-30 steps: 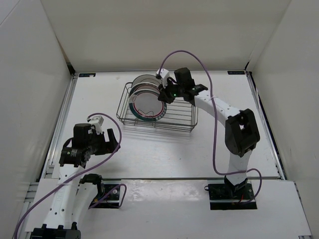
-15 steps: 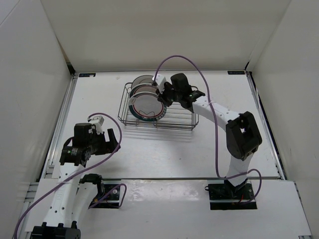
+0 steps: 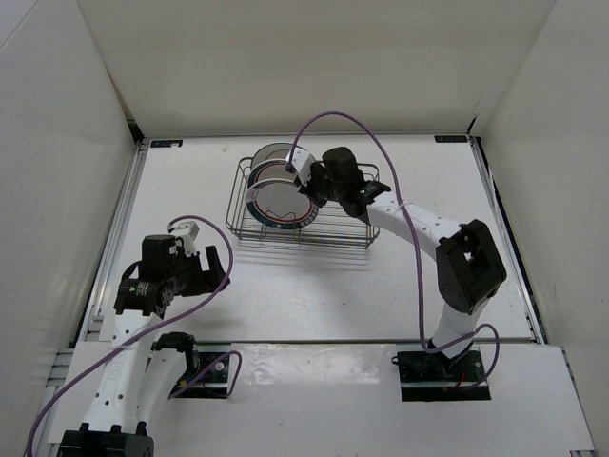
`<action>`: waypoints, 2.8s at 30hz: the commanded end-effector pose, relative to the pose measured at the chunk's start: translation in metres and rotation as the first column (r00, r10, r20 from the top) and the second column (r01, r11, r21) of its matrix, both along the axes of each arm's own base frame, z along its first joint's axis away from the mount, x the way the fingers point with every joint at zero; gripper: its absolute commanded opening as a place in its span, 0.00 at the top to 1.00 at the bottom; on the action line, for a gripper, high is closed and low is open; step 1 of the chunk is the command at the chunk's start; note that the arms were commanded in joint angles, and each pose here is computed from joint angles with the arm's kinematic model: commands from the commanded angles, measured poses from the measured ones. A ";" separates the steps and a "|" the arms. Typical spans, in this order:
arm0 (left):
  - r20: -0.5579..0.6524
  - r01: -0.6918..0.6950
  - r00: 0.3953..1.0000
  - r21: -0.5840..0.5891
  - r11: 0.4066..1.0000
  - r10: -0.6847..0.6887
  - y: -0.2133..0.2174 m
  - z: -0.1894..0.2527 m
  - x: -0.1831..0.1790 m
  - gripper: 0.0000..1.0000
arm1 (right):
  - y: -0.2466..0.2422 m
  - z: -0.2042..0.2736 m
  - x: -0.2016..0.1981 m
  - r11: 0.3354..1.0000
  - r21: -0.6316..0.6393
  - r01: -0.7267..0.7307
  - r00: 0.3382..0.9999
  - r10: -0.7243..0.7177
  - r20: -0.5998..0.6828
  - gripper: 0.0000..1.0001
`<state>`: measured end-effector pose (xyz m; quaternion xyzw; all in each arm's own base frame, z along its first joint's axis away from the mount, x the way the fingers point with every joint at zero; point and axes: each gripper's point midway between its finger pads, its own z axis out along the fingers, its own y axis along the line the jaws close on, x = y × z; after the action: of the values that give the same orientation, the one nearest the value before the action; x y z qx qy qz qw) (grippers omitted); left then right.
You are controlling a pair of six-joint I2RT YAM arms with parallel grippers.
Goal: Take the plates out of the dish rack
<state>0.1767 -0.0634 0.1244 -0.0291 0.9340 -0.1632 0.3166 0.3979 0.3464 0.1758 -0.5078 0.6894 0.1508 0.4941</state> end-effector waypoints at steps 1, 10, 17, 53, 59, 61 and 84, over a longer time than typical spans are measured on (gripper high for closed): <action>0.004 0.009 1.000 -0.011 1.000 -0.009 -0.003 0.001 -0.001 0.00 | -0.017 0.061 0.019 0.997 0.033 0.068 0.975 -0.073 0.209 1.00; 0.011 0.014 1.000 -0.012 1.000 -0.014 -0.003 0.002 -0.001 0.00 | -0.020 0.114 0.013 0.989 0.126 0.073 0.959 -0.104 0.262 1.00; 0.011 0.011 1.000 -0.009 1.000 -0.011 -0.002 0.001 -0.001 0.00 | -0.041 0.167 0.022 0.944 0.246 0.221 0.925 -0.282 0.253 1.00; 0.025 0.004 1.000 -0.012 1.000 -0.004 -0.002 0.004 -0.002 0.00 | -0.177 -0.067 -0.257 0.614 0.189 0.767 0.458 -0.317 -0.830 1.00; 0.015 0.000 1.000 -0.009 1.000 0.000 -0.001 0.002 -0.002 0.00 | -0.165 -0.111 -0.260 0.574 0.151 0.805 0.354 -0.260 -0.898 1.00; 0.016 0.003 1.000 -0.009 1.000 -0.003 -0.002 0.002 -0.002 0.00 | -0.168 -0.124 -0.261 0.557 0.127 0.821 0.324 -0.271 -0.906 1.00; 0.012 0.001 1.000 -0.009 1.000 -0.001 -0.002 0.002 -0.002 0.00 | -0.195 -0.193 -0.270 0.387 -0.031 0.922 0.121 -0.364 -0.923 0.69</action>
<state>0.1765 -0.0636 0.1267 -0.0296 0.9316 -0.1645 0.3228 0.1408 0.1669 0.0209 0.1841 0.8803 0.3564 0.2534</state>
